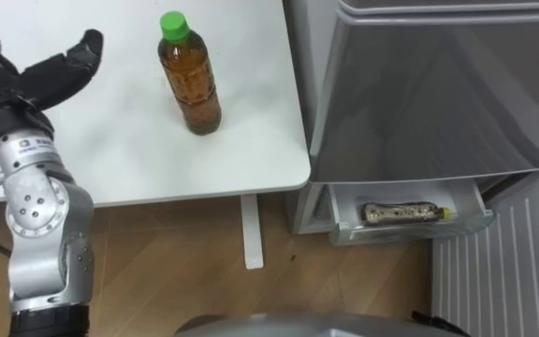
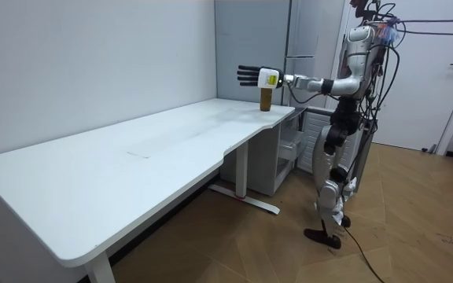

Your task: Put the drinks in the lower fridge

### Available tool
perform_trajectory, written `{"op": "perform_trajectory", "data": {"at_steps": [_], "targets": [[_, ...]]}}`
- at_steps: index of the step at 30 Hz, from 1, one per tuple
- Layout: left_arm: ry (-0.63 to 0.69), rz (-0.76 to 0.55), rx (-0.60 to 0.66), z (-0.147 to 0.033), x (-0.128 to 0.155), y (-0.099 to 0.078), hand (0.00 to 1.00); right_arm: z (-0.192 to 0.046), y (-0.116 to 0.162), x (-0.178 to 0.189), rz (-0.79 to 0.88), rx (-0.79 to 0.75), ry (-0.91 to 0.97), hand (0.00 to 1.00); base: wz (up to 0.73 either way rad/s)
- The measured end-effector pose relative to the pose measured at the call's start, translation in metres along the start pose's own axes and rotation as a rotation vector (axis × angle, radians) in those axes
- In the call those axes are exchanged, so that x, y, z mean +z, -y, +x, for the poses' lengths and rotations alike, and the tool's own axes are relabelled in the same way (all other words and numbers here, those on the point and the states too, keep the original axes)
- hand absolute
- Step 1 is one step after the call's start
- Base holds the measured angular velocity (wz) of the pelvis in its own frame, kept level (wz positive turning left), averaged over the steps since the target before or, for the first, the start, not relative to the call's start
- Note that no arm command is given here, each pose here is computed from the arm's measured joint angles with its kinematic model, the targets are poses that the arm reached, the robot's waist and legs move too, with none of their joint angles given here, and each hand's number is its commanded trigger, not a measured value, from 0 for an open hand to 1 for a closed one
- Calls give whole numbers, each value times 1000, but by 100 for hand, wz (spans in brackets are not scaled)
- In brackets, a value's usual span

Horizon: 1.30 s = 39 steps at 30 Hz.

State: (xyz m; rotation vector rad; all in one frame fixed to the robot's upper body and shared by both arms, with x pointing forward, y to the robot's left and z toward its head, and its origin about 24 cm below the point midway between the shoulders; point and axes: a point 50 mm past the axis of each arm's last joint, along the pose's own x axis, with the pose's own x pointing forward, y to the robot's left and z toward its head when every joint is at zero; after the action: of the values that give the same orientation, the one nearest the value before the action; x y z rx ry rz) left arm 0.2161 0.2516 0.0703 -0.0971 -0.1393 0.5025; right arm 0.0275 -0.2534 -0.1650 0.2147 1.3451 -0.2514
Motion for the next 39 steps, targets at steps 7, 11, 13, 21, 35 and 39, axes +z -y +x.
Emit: {"op": "perform_trajectory", "data": {"at_steps": [7,11,13,21,35,39], "targets": [[-85,11,-83,0,-12,1,0,-2,4,-4,42,-3,-14,0,-3],[-99,10,-127,0,-13,3,0,-4,9,-9,55,-15,-13,0,0],[-102,9,-142,0,-13,3,0,-4,11,-9,60,-18,-6,0,0],[-134,-43,-178,0,-15,1,0,-4,10,-8,69,-17,-10,0,0],[-198,-87,-299,-2,-21,5,0,-4,9,-8,73,-11,-31,0,-2],[-219,-87,-331,-3,-24,8,0,-3,8,-6,45,-10,-32,0,0]]}}
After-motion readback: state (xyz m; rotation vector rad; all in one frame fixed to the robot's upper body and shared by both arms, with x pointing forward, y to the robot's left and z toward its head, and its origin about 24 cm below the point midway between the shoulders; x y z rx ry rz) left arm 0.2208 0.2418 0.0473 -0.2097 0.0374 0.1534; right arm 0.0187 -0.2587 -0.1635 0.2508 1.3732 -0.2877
